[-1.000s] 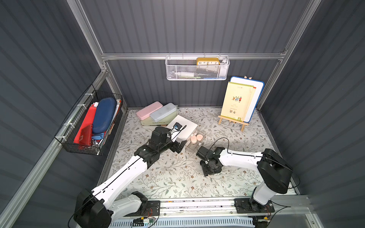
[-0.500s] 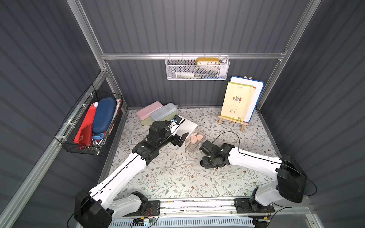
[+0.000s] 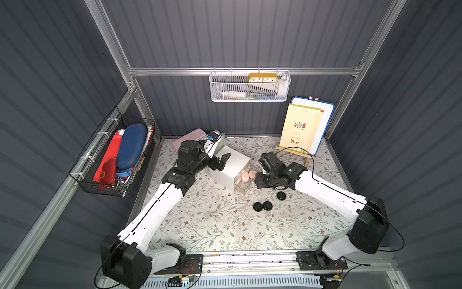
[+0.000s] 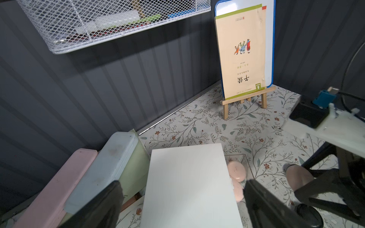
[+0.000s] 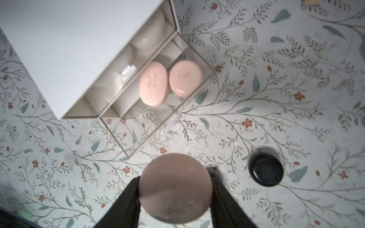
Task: Put the bluetooth earphones in the drawer according to color
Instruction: Pick up the Bluetooth earphone from the center of the board, then place the bluetooth earphone in the drawer.
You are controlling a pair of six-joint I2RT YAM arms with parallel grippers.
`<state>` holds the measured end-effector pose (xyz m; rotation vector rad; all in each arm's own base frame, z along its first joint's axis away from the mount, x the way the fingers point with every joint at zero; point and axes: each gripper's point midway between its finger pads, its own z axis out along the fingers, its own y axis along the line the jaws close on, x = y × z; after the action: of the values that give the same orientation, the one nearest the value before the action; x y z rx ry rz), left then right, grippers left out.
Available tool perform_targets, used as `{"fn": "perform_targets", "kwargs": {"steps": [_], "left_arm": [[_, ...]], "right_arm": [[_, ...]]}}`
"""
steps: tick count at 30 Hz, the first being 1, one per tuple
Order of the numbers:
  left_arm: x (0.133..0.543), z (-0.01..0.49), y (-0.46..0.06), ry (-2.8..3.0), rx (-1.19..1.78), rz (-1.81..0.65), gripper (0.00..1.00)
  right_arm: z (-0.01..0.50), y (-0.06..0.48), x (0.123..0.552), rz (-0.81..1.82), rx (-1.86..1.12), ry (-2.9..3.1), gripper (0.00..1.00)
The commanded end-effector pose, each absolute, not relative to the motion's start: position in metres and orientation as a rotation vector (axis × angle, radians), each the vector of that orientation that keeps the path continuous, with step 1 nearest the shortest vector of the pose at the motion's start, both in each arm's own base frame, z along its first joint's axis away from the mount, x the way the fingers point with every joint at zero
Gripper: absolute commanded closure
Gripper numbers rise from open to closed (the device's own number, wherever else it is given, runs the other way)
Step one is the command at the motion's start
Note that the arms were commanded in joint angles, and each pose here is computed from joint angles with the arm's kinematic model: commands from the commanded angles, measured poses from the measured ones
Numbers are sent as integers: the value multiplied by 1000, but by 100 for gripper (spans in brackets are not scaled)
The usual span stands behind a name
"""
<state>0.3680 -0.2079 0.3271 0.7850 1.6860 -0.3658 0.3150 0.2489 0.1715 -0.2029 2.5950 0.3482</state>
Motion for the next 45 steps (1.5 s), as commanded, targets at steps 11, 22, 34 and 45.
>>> {"fn": "perform_targets", "kwargs": {"steps": [11, 22, 34, 45], "left_arm": [[389, 306, -196, 1690, 771, -393, 1], [399, 294, -187, 1721, 740, -400, 1], [396, 297, -185, 1707, 741, -394, 1], [404, 281, -182, 1746, 745, -350, 1]], "right_arm": [[165, 293, 342, 469, -287, 2584, 100], [150, 298, 351, 458, -285, 2627, 100], [133, 311, 357, 500, -274, 2652, 100], [124, 313, 357, 506, -274, 2670, 90]]}}
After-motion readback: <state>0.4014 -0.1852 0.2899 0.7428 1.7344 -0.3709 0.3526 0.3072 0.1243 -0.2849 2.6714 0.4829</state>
